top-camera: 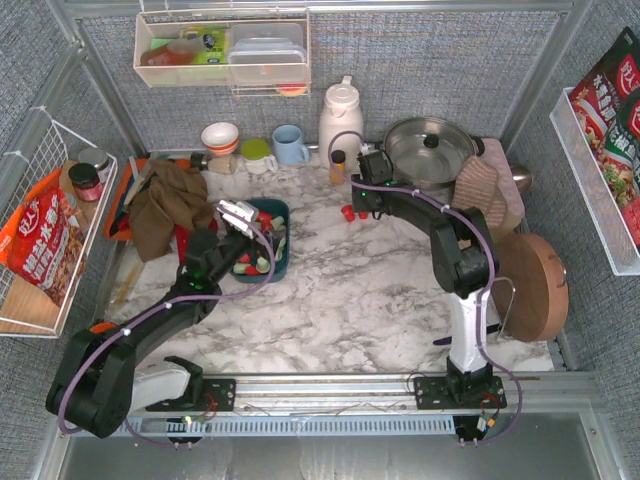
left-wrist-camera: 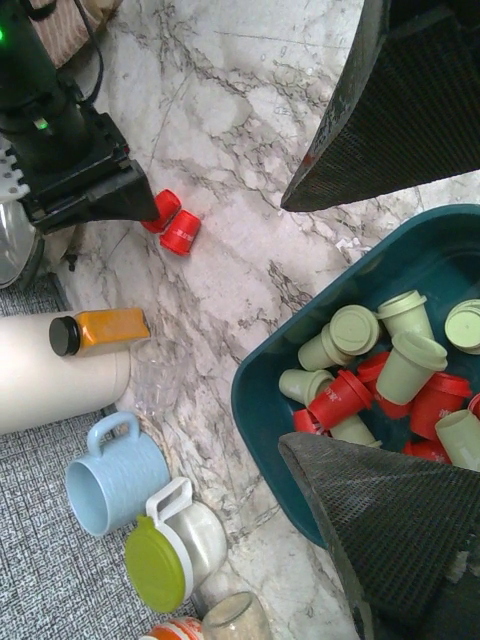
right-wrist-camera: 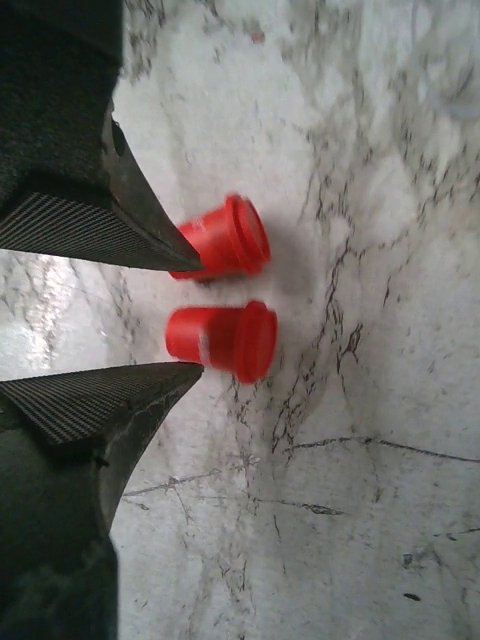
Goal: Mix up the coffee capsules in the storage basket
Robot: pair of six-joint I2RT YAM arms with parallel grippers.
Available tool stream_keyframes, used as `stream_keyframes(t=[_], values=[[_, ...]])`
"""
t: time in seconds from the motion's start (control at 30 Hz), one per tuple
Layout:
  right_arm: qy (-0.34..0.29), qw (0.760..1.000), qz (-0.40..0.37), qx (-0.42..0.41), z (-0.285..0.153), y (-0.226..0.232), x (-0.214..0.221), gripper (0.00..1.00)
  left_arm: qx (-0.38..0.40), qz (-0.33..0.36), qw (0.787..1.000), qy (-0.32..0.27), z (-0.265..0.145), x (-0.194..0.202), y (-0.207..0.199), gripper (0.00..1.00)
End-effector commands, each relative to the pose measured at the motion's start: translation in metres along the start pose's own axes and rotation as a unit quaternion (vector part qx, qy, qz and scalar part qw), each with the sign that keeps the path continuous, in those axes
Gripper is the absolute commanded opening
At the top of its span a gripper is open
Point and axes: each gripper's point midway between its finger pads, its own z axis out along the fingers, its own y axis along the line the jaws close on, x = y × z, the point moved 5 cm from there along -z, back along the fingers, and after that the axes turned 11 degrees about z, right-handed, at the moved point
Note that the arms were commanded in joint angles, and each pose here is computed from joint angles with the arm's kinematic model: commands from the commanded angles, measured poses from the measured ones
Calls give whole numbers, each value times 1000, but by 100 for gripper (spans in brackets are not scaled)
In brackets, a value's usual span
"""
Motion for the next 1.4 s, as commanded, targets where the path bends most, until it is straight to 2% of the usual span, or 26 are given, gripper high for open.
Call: stream_keyframes(t=[0.0,0.3,0.5,0.63,0.77,0.93,1.13,1.23,1.37], values=[[20,999,15,32,17,-14,5,46,-5,10,1000,-25,0,-11,3,99],[46,999,24,17,39,-20,11,43,-3,-1,1000,-22,2,-12,3,99],[46,998,27,14,36,-22,9,34,0,-2,1000,-22,3,-12,2,99],[31,999,29,-10,13,-17,3,25,8,3,1000,-25,3,-12,0,99],[6,996,17,-86,-37,10,-1,23,33,27,998,-41,2,-17,-7,99],[-23,975,-11,-223,-102,57,23,22,74,107,988,-81,-5,-27,-32,99],[-48,925,-20,-376,-170,97,56,22,108,215,962,-129,-22,-35,-62,99],[-47,900,-39,-432,-197,114,70,22,121,253,949,-144,-27,-37,-73,99],[-40,885,-65,-459,-220,128,88,22,138,278,938,-157,-30,-38,-85,99]])
